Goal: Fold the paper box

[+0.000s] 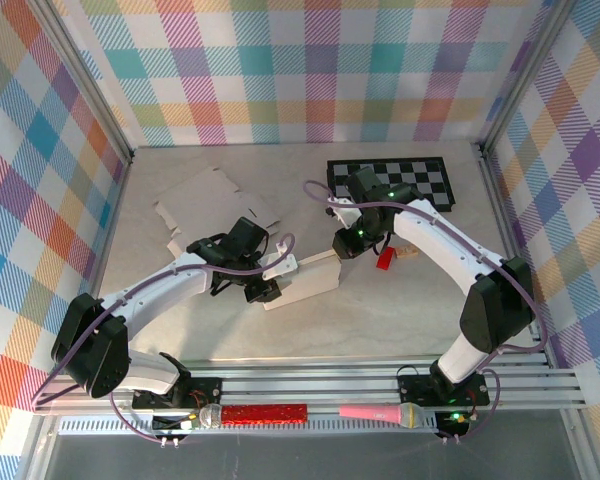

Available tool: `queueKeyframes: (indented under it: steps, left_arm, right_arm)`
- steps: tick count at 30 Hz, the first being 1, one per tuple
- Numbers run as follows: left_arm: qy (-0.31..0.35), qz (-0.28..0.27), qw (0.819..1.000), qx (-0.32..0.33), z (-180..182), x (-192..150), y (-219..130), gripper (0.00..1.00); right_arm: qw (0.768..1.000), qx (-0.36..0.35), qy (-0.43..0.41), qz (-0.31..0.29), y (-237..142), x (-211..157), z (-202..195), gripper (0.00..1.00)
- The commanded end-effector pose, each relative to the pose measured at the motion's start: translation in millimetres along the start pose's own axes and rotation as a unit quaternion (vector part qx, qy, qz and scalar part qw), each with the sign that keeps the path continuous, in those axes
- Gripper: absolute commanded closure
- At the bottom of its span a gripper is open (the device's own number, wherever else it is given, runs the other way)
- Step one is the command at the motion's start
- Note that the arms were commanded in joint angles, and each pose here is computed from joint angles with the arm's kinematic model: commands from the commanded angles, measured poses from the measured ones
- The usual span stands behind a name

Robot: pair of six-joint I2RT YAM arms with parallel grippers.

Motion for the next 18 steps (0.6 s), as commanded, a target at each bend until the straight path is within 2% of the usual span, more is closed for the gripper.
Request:
queueKeyframes:
  steps: [1, 10, 18]
  left_arm:
    - [-0.006, -0.001, 1.000, -0.011, -3.2, -4.0, -2.8, 0.67]
    - [-0.009, -0.001, 1.000, -0.011, -2.7, -3.3, -2.6, 0.67]
    - [-0.018, -0.005, 1.000, -0.003, 0.3, -0.6, -2.7, 0.67]
  right_arm:
    - [1.000, 0.009, -0.006, -0.005, -6.2, 4.0, 3.1, 0.81]
    - [1.000, 0.004, -0.004, -0.004, -4.7, 2.5, 1.8, 0.86]
    - [0.999, 0.004, 0.036, -0.010, -6.0, 4.2, 3.0, 1.00]
Point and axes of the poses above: each hand's point on the last joint's axis, 136 mm out from that joint toward the fingers, its own y axis out along the fingers, its own z axis along the line the jaws close on, x = y × z, the point moved 4 cm from there along -y, back along the fingers, and after that the axes turned 4 degrees about -y, right-handed, at the moved point
